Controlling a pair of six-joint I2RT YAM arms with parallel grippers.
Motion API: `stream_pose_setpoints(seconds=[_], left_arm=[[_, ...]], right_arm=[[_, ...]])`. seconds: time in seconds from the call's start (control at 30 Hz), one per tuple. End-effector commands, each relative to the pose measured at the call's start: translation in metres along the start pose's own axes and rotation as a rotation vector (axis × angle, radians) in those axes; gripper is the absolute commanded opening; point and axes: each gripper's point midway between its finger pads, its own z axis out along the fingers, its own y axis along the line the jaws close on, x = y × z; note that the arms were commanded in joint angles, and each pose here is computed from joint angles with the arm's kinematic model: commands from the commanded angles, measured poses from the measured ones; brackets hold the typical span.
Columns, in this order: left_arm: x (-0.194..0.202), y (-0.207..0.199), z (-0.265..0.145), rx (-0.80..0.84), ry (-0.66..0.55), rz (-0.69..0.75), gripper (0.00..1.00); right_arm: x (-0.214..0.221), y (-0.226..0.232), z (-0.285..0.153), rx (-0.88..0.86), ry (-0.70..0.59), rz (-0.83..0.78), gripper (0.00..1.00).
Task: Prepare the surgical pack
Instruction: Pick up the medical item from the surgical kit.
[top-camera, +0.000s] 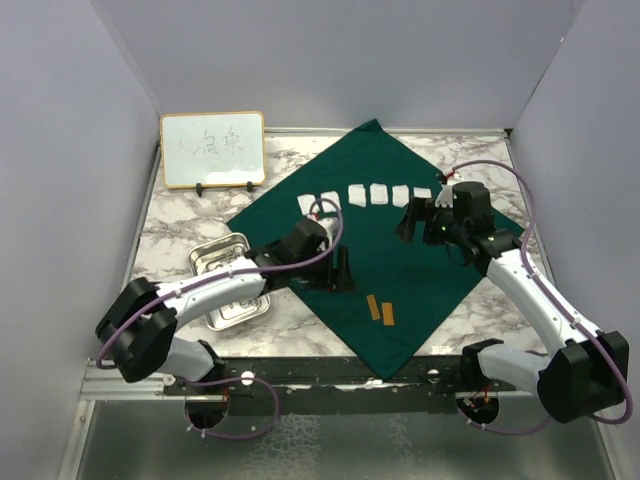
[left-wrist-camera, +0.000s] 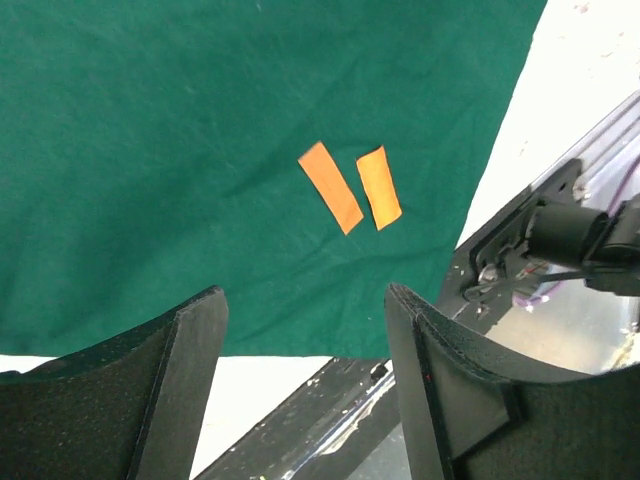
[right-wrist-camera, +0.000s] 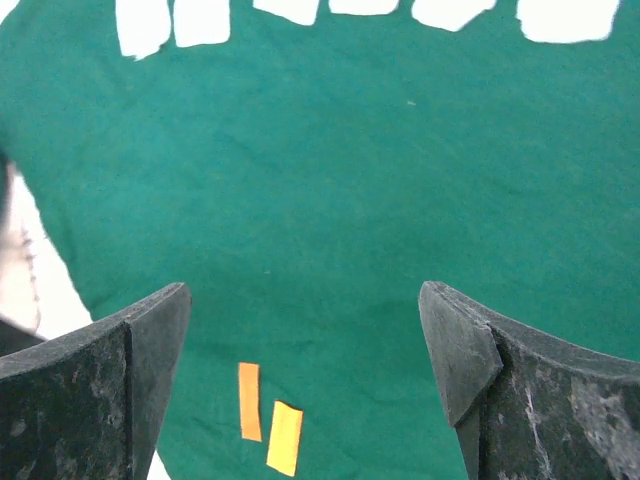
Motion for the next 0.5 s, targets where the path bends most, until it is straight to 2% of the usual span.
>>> stream_pose_setpoints(seconds=[0.0, 0.13, 0.33, 0.47], left_arm=[[0.001, -0.01, 0.023, -0.104, -0.091, -0.036, 0.65], [-0.004, -0.011, 0.028, -0.171, -0.134, -0.038, 0.63], [-0.025, 0.009, 0.008, -0.283, -0.232, 0.002, 0.66], [-0.026, 0.019, 0.008, -0.266, -0.22, 0.01, 0.66]], right_arm=[[0.003, -0.039, -0.009, 0.243, -0.017, 0.086, 1.0], [0.012, -0.032, -0.003, 0.19, 0.015, 0.091, 0.96], [0.07, 0.006, 0.005, -0.037, 0.286, 0.175, 0.84], [0.09, 0.006, -0.002, -0.05, 0.323, 0.176, 0.82]])
